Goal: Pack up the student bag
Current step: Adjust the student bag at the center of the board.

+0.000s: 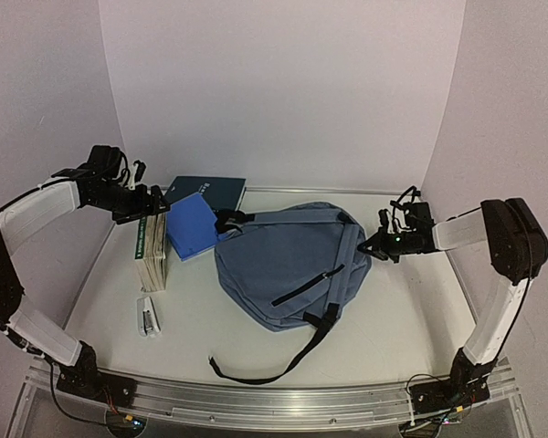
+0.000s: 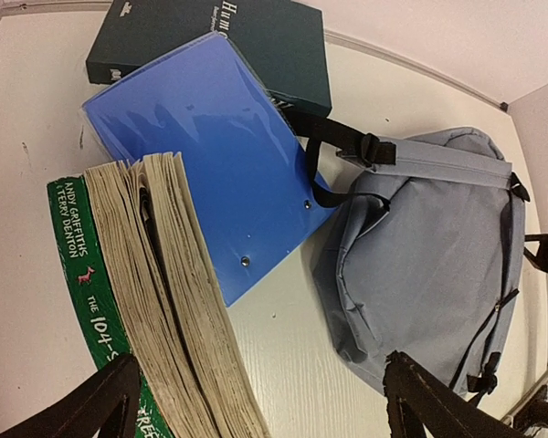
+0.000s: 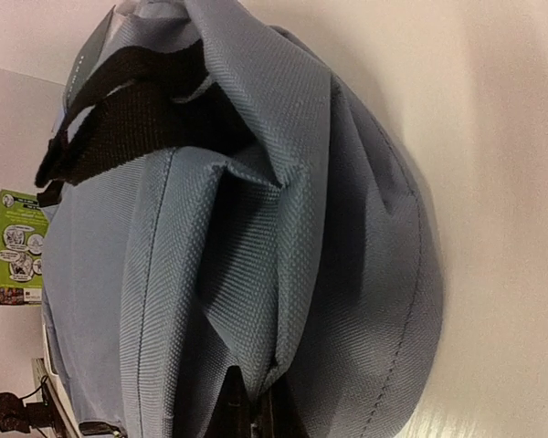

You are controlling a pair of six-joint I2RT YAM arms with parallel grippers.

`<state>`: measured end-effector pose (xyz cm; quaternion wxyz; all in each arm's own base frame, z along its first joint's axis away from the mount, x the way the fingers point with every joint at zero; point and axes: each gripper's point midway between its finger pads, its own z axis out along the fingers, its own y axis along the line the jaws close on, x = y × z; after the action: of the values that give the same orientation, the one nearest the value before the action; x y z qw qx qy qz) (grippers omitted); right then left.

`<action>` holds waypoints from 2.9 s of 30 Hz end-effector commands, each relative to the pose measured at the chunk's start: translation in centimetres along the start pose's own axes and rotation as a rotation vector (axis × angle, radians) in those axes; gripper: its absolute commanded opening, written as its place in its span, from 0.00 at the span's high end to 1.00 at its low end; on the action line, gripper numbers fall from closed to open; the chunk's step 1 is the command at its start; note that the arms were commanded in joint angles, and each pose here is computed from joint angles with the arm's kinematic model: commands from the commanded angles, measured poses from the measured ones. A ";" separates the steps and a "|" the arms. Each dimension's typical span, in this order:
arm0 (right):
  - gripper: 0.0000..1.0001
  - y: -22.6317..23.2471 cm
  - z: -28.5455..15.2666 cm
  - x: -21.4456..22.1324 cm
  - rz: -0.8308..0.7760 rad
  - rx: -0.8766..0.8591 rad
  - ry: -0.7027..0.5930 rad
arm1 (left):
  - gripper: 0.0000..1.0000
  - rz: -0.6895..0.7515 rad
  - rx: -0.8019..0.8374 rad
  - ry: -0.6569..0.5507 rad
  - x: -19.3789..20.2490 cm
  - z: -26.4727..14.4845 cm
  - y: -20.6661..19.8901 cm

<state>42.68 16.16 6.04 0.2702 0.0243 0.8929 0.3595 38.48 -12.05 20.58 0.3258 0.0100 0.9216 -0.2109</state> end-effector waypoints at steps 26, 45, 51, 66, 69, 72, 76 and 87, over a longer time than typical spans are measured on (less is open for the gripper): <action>1.00 28.0 -14.0 -9.7 -0.649 -0.011 -0.360 | 0.08 0.017 0.034 -0.056 -0.8 -1.6 -0.9; 0.23 30.1 -8.7 3.5 -0.479 0.000 -0.189 | 0.09 0.053 0.193 -0.033 -0.2 -1.8 -4.0; 0.17 22.9 -10.6 1.5 -0.294 0.184 -0.259 | 0.10 0.082 0.284 0.017 1.7 -1.9 -10.2; 0.24 4.2 -10.9 6.8 -0.007 0.532 -0.171 | 0.38 0.166 0.521 0.141 11.9 3.6 -26.6; 0.24 2.4 -12.1 6.9 0.046 0.572 -0.212 | 0.43 0.200 0.536 0.181 14.0 5.6 -29.0; 0.27 1.0 -12.7 7.5 0.096 0.602 -0.235 | 0.45 0.212 0.555 0.230 16.1 7.6 -30.5; 0.35 -0.3 -12.4 8.4 0.140 0.613 -0.240 | 0.52 0.210 0.581 0.293 18.4 10.0 -31.7; 0.66 -2.1 -8.1 10.7 0.189 0.551 -0.185 | 0.63 0.270 0.586 0.306 19.9 13.6 -33.5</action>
<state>28.41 10.94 4.63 0.2812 0.2049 0.9330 0.0917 24.39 -48.11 9.64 0.1538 0.2362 0.8729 -0.3984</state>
